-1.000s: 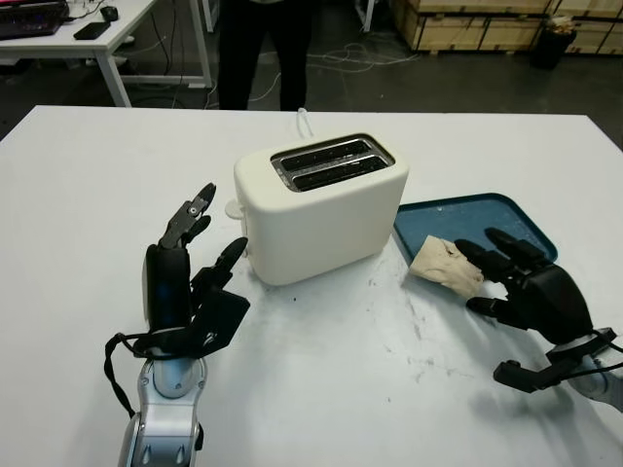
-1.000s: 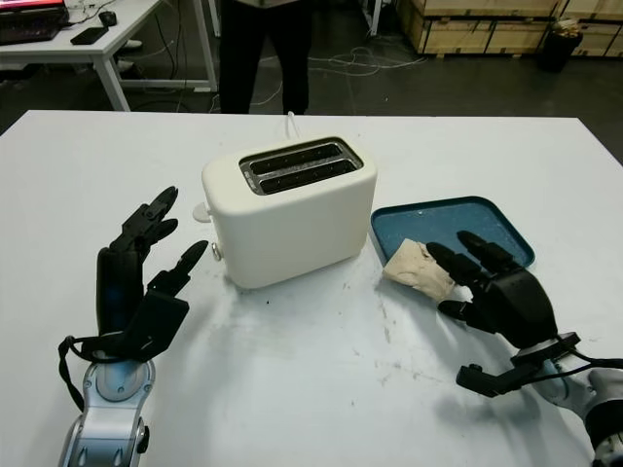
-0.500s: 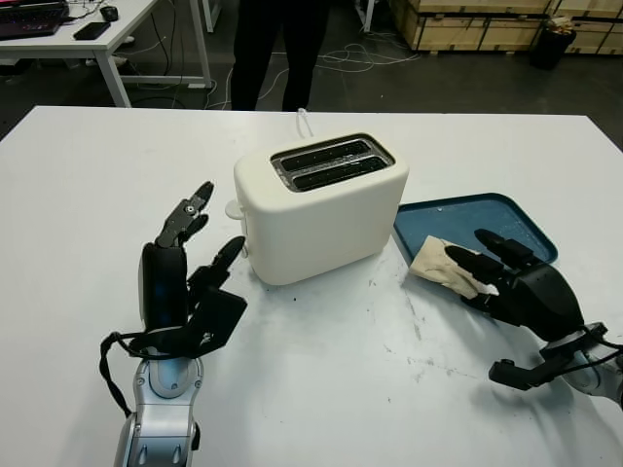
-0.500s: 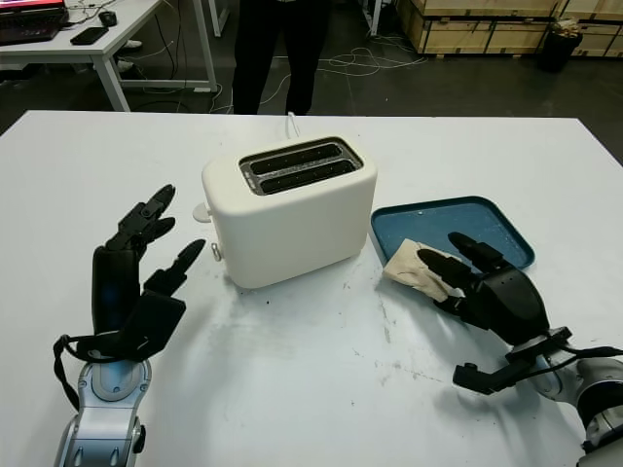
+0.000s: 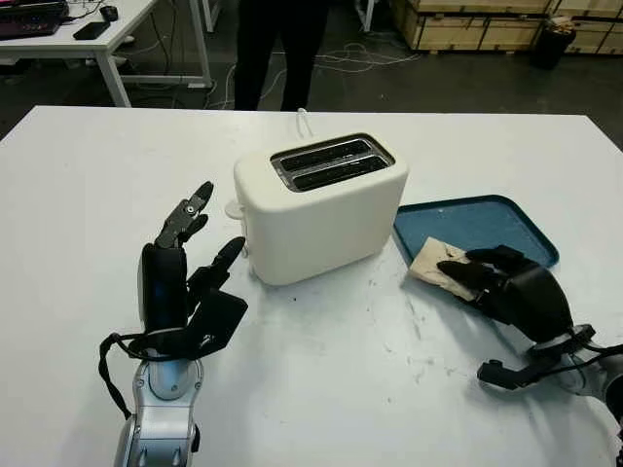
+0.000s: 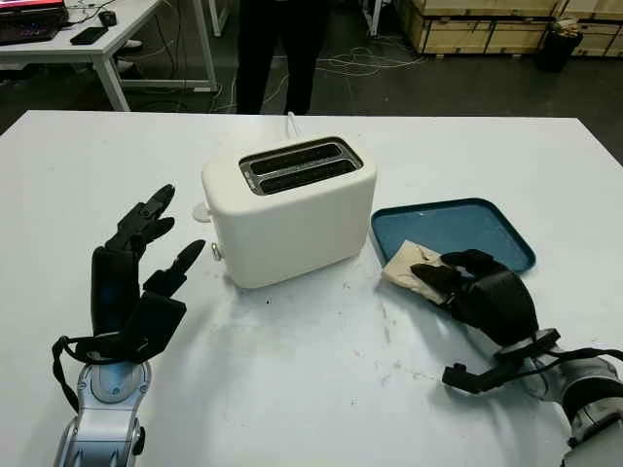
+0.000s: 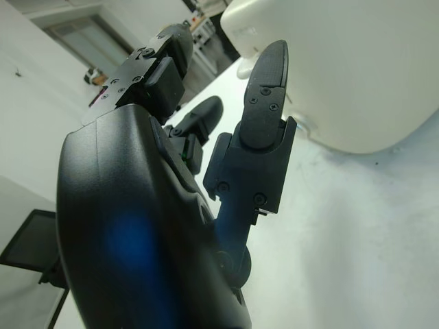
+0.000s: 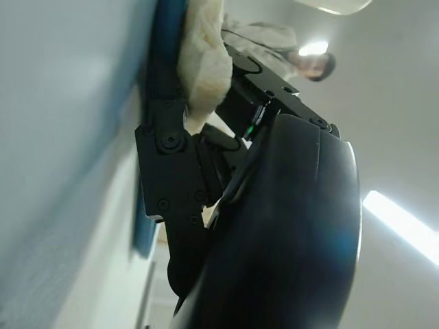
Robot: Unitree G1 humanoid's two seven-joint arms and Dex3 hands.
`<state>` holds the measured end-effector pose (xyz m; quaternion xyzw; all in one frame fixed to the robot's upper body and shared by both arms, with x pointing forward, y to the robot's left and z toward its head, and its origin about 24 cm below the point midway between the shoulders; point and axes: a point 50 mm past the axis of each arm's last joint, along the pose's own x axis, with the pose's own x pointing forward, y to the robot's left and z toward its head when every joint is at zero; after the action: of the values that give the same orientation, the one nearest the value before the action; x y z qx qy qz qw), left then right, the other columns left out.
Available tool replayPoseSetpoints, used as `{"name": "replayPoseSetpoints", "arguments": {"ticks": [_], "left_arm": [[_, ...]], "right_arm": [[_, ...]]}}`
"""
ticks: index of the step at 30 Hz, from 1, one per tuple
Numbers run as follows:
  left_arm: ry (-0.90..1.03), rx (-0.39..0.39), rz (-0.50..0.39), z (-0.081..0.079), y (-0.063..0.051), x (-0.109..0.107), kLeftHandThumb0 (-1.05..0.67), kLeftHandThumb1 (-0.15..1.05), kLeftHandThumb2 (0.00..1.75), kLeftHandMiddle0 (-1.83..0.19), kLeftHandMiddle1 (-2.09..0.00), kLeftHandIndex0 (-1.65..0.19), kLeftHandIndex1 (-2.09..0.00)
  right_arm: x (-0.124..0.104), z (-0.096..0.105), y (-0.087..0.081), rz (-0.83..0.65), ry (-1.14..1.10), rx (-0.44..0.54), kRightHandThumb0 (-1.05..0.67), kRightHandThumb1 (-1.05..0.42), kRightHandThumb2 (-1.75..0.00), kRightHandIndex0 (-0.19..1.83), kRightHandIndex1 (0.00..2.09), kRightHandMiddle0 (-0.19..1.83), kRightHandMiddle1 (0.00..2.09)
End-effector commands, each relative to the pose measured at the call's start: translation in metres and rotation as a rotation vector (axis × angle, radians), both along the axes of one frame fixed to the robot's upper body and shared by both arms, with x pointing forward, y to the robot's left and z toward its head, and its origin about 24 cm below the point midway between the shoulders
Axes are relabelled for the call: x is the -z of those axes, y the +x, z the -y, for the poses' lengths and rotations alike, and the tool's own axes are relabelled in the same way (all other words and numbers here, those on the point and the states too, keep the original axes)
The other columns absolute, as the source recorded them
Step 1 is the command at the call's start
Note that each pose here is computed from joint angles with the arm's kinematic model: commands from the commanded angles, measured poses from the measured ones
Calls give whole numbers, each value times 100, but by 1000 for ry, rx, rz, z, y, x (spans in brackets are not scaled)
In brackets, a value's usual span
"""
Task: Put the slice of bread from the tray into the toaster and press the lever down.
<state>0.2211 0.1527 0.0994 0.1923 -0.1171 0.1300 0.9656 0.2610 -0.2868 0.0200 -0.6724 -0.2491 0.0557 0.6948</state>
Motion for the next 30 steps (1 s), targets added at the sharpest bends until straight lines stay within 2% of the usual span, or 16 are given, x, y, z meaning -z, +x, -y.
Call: {"name": "replayPoseSetpoints", "arguments": {"ticks": [1, 3, 5, 7, 10, 13, 17, 24, 26, 30], "left_arm": [[0, 0, 0, 1, -2, 0, -42, 92, 8, -36, -65, -54, -1], [5, -1, -2, 1, -2, 0, -42, 92, 9, -36, -65, -54, -1], [6, -1, -4, 1, -2, 0, -42, 92, 9, -36, -65, -54, -1], [1, 1, -4, 1, -2, 0, -41, 92, 9, -36, -64, -54, -1], [6, 2, -5, 1, -1, 1, -40, 92, 8, -36, -64, -53, 0], [3, 4, -9, 2, -1, 1, -40, 92, 9, -36, -64, -53, 0], [2, 4, -4, 2, 0, 2, -41, 92, 9, -37, -64, -54, -1], [-11, -3, -3, 3, 0, 3, -42, 92, 9, -37, -65, -54, -1], [-9, -8, -4, 4, 0, 3, -41, 92, 9, -37, -65, -54, -1], [-17, -9, -1, 4, 0, 3, -40, 92, 10, -36, -65, -54, -1]], "right_arm": [[3, -4, 0, 3, -10, -15, -47, -92, -32, 53, 164, 110, 32], [2, -6, 1, 20, 5, -22, -48, -92, -29, 51, 172, 83, 85], [1, -6, 2, 26, 2, -28, -48, -92, -28, 50, 174, 71, 106], [0, -7, 3, 35, -4, -35, -47, -92, -25, 48, 174, 73, 97], [-2, -9, 4, 55, 6, -44, -44, -92, -17, 47, 174, 84, 70], [-6, -10, 7, 72, 15, -52, -41, -92, -17, 45, 175, 85, 64], [-13, -14, 12, 106, 46, -76, -38, -92, -14, 44, 175, 86, 64], [-28, -20, 22, 106, 71, -125, -37, -92, -9, 43, 175, 79, 79], [-34, -21, 25, 111, 67, -152, -38, -92, -3, 50, 159, 88, 63], [-51, -24, 30, 94, 98, -202, -40, -91, 0, 56, 144, 97, 39]]}}
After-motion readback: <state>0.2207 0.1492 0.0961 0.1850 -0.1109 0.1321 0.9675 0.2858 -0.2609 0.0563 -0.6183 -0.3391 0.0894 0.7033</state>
